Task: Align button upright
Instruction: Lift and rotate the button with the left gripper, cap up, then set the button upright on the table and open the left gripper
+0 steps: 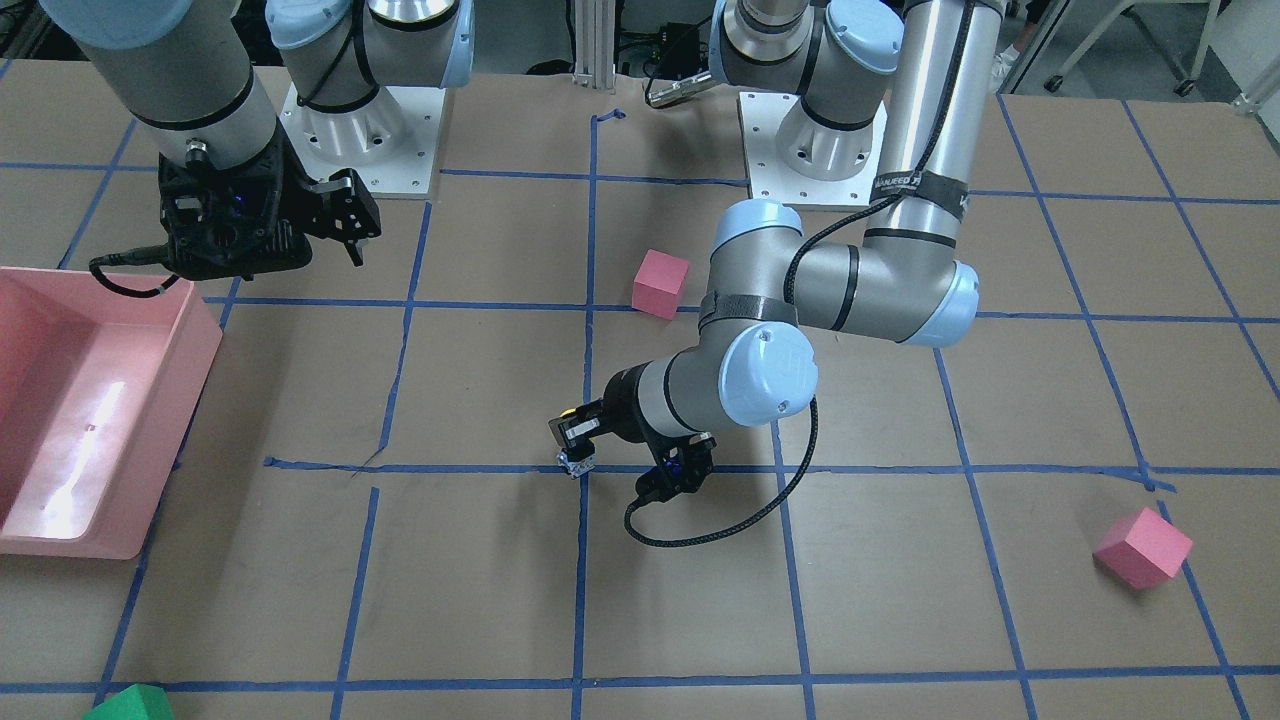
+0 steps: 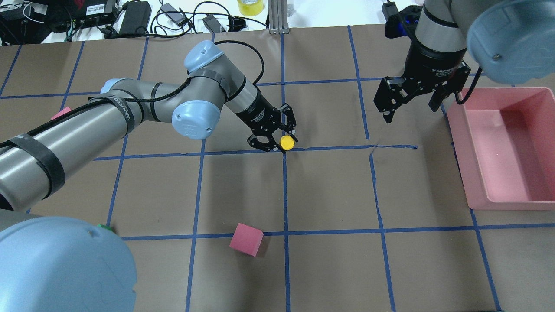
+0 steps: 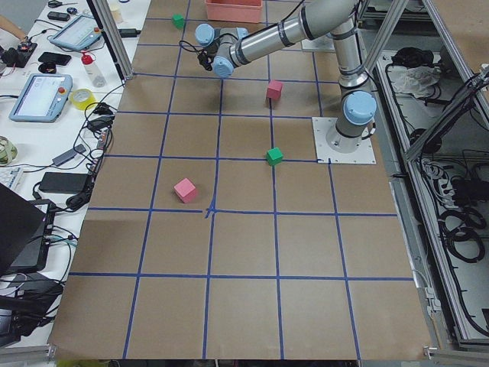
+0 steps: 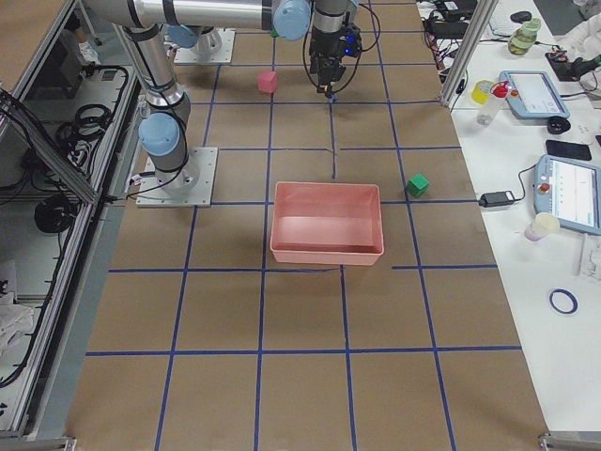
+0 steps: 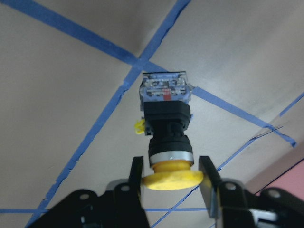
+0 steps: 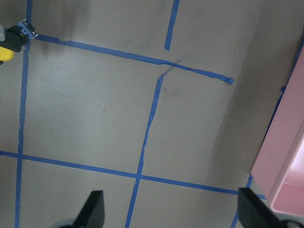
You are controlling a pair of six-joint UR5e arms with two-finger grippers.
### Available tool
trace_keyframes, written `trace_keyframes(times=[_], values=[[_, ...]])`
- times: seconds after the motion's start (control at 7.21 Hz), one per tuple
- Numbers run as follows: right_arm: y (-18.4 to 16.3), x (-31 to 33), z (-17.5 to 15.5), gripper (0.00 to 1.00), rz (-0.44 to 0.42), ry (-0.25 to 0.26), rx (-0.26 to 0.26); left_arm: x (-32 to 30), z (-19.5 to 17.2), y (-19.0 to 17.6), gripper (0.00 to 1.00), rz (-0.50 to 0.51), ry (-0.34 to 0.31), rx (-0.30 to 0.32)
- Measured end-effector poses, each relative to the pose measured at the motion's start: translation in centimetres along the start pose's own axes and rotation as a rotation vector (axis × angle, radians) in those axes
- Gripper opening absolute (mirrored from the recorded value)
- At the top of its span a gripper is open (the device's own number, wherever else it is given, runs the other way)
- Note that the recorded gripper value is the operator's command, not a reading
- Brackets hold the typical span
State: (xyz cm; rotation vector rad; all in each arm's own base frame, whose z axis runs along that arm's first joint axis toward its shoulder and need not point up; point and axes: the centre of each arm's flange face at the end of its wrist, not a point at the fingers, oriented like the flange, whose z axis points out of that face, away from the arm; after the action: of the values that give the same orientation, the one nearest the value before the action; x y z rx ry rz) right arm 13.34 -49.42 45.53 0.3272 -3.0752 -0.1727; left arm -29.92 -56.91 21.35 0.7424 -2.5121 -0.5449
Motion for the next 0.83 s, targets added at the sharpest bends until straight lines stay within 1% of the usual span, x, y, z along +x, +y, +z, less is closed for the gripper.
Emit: trace_keyframes(times=[0.14,0.28,0.42,0.83], values=[[0.01,-0.02,0.03,1.0,0.005,0.001,-0.001,-0.07,0.15,-0.12,0.67,-0.003,-0.003,-0.002],[0.03,-0.14,0.06,1.0,0.02,-0.005,-0.002,-0.16,0.33,-0.21,0.85,-0.007,-0.006,-0.004],[0.0,-0.24,0.12,1.0,0.037,-0.008,-0.003,-0.27,0.56,-0.33,0.88,-0.012,-0.009,-0.007],[-0.11,-0.26,0.26,1.0,0.042,-0.005,-0.003,-0.09,0.03,-0.46,0.92,-0.014,-0.002,0.0]])
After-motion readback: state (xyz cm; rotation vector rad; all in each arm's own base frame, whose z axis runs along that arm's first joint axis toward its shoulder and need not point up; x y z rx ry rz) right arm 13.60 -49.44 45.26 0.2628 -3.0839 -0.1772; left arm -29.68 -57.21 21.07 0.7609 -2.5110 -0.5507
